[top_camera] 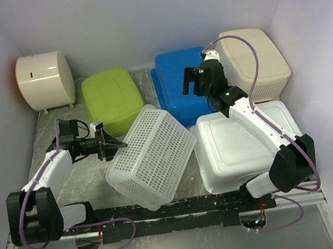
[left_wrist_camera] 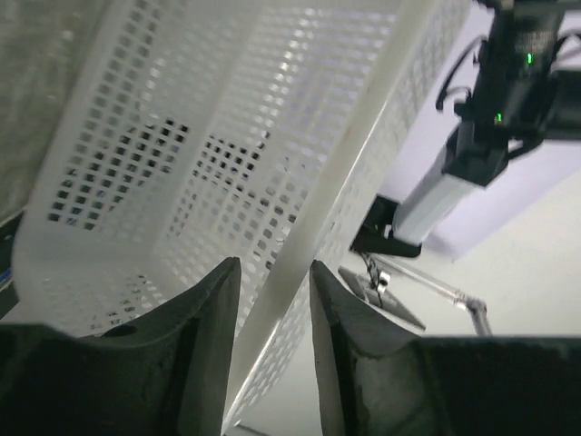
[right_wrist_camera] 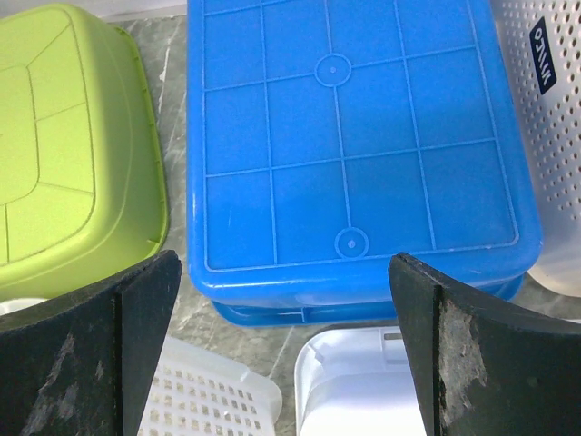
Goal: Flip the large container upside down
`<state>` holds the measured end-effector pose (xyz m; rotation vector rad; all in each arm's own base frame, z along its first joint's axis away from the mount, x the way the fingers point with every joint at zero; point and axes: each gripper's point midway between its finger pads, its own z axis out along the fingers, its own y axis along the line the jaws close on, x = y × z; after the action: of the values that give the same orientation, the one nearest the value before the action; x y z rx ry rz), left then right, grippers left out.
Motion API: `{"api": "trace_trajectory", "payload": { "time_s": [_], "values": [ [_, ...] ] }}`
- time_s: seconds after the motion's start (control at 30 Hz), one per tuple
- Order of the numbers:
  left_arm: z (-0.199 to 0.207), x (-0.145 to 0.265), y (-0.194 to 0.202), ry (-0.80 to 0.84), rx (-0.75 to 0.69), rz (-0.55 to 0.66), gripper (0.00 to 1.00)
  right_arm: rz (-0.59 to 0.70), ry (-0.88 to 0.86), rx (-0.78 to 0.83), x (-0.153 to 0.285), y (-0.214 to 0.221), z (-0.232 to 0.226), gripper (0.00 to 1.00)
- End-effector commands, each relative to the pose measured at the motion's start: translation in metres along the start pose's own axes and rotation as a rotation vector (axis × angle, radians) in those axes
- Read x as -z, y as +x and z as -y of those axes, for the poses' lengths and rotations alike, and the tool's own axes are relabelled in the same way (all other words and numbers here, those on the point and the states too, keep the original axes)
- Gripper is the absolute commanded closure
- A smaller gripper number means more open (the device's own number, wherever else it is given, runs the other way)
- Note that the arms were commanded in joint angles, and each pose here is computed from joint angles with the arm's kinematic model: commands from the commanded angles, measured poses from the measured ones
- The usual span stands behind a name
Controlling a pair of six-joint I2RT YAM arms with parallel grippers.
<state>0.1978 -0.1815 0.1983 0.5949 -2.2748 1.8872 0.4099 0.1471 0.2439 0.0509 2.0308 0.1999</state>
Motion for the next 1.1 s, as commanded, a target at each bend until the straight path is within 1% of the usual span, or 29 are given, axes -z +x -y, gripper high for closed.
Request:
{"api": "trace_trajectory", "payload": {
  "time_s": [0.0, 0.07, 0.17, 0.23, 0.3, 0.4, 0.47, 0.53, 0.57, 0.67, 0.7, 0.73, 0.77, 0.8, 0.87, 0.9, 0.93, 1.0, 1.07],
  "values": [
    [-0.026, 0.017, -0.019, -0.194, -0.026, 0.079, 0.53, 0.025, -0.025, -0.010, 0.004, -0.010, -0.003, 0.00],
    [-0.026, 0.025, -0.031, -0.281, -0.073, 0.109, 0.52, 0.017, -0.038, -0.015, 0.003, -0.009, -0.005, 0.00],
    [-0.019, 0.037, -0.051, -0.362, -0.127, 0.172, 0.50, 0.009, -0.056, -0.023, 0.004, -0.006, -0.009, 0.00],
    [-0.017, 0.045, -0.065, -0.423, -0.155, 0.225, 0.46, -0.005, -0.062, -0.024, 0.004, -0.003, -0.010, 0.00],
    [-0.019, 0.052, -0.077, -0.480, -0.174, 0.266, 0.43, -0.016, -0.063, -0.023, 0.005, -0.001, -0.009, 0.00],
    [-0.026, 0.063, -0.094, -0.572, -0.187, 0.315, 0.42, -0.043, -0.070, -0.010, 0.007, 0.007, -0.009, 0.00],
    [-0.025, 0.069, -0.104, -0.596, -0.202, 0.343, 0.41, -0.066, -0.084, 0.002, 0.009, 0.012, -0.010, 0.00],
    [-0.016, 0.073, -0.112, -0.601, -0.238, 0.375, 0.41, -0.100, -0.119, 0.018, 0.012, 0.021, -0.014, 0.00],
    [-0.009, 0.077, -0.117, -0.617, -0.256, 0.404, 0.42, -0.121, -0.145, 0.026, 0.014, 0.026, -0.018, 0.00],
    [0.028, 0.102, -0.136, -0.682, -0.373, 0.613, 0.42, -0.216, -0.283, 0.022, 0.025, 0.049, -0.038, 0.00],
    [0.045, 0.110, -0.139, -0.676, -0.429, 0.684, 0.40, -0.246, -0.352, 0.021, 0.031, 0.057, -0.050, 0.00],
    [0.063, 0.114, -0.139, -0.655, -0.492, 0.738, 0.17, -0.283, -0.424, 0.028, 0.037, 0.069, -0.063, 0.00],
    [0.079, 0.115, -0.138, -0.622, -0.558, 0.781, 0.00, -0.311, -0.493, 0.054, 0.045, 0.081, -0.077, 0.00],
    [0.095, 0.115, -0.135, -0.584, -0.624, 0.811, 0.02, -0.344, -0.550, 0.095, 0.054, 0.095, -0.092, 0.00],
    [0.121, 0.108, -0.126, -0.505, -0.746, 0.835, 0.02, -0.418, -0.654, 0.214, 0.076, 0.130, -0.122, 0.00],
    [0.125, 0.105, -0.121, -0.491, -0.778, 0.839, 0.02, -0.455, -0.703, 0.271, 0.088, 0.148, -0.135, 0.00],
    [0.128, 0.104, -0.119, -0.491, -0.797, 0.849, 0.02, -0.497, -0.748, 0.328, 0.104, 0.168, -0.148, 0.00],
    [0.131, 0.110, -0.118, -0.518, -0.813, 0.885, 0.02, -0.536, -0.772, 0.404, 0.122, 0.193, -0.157, 0.00],
    [0.136, 0.120, -0.116, -0.549, -0.834, 0.937, 0.02, -0.544, -0.766, 0.465, 0.135, 0.208, -0.159, 0.00]
  ]
}}
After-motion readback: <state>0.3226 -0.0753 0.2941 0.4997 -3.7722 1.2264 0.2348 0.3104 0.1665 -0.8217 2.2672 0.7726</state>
